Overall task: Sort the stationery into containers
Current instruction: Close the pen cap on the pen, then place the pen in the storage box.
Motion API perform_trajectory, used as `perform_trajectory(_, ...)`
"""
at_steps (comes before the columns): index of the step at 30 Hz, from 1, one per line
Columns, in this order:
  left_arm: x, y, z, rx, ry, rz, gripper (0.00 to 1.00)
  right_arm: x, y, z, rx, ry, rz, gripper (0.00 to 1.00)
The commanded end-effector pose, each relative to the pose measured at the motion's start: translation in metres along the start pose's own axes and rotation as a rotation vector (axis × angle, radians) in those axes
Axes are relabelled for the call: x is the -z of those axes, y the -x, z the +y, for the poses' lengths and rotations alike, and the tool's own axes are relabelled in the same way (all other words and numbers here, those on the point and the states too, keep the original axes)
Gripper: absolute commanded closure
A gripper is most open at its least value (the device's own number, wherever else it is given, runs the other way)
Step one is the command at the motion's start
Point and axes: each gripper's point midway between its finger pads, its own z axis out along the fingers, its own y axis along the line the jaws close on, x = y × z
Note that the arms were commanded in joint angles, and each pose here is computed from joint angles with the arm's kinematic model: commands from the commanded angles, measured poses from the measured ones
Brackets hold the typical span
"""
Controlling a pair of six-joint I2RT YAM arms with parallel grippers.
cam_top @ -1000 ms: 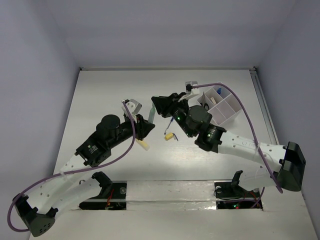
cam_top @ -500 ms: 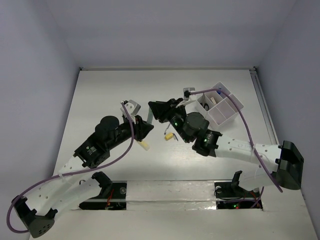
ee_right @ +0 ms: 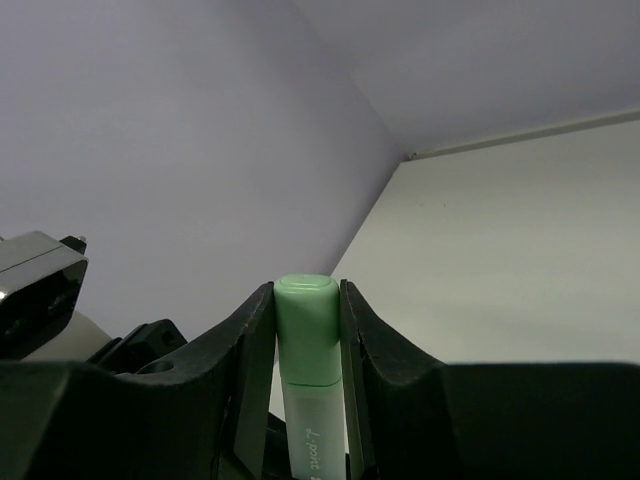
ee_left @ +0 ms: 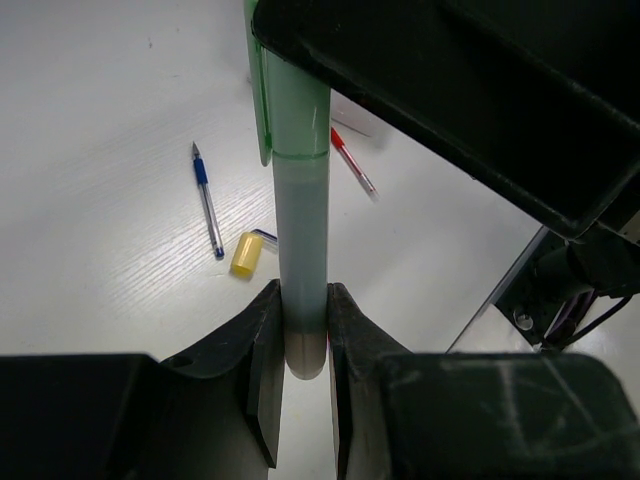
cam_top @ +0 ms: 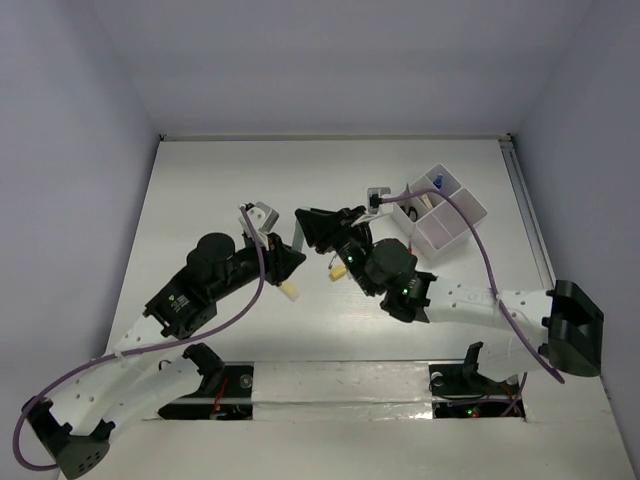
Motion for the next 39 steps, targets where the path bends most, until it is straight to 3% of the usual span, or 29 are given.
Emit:
perform_trajectory(1, 0.004, 0.053, -0.016, 0.002, -0.065, -0.194, 1.00, 0.011, -0.033, 0.016, 0.003, 0.076, 0.066, 1.00)
perform_trajectory(11, 0.021, 0.086, -0.026, -0.035, -0.070, -0.275, 1.00, 0.029, -0.069, 0.011, -0.031, 0.092, 0.244, 1.00)
perform_trajectory(17, 0.024, 0.114, -0.028, -0.071, -0.037, -0.297, 1.00, 0.061, -0.130, 0.002, -0.059, 0.088, 0.447, 1.00)
perform_trajectory(24, 0.024, 0.149, -0.036, -0.102, -0.035, -0.336, 1.00, 0.091, -0.180, 0.001, -0.103, 0.096, 0.555, 1.00)
perform_trajectory(32, 0.025, 0.166, -0.042, -0.101, -0.039, -0.361, 1.00, 0.105, -0.189, -0.007, -0.111, 0.052, 0.537, 1.00)
perform_trajectory(37, 0.007, 0.116, -0.029, -0.059, -0.042, -0.246, 1.00, 0.080, -0.124, -0.017, -0.010, -0.035, 0.360, 1.00)
perform_trajectory(39, 0.003, 0.093, -0.023, -0.040, -0.034, -0.202, 0.89, 0.063, -0.093, -0.036, 0.035, -0.100, 0.278, 1.00)
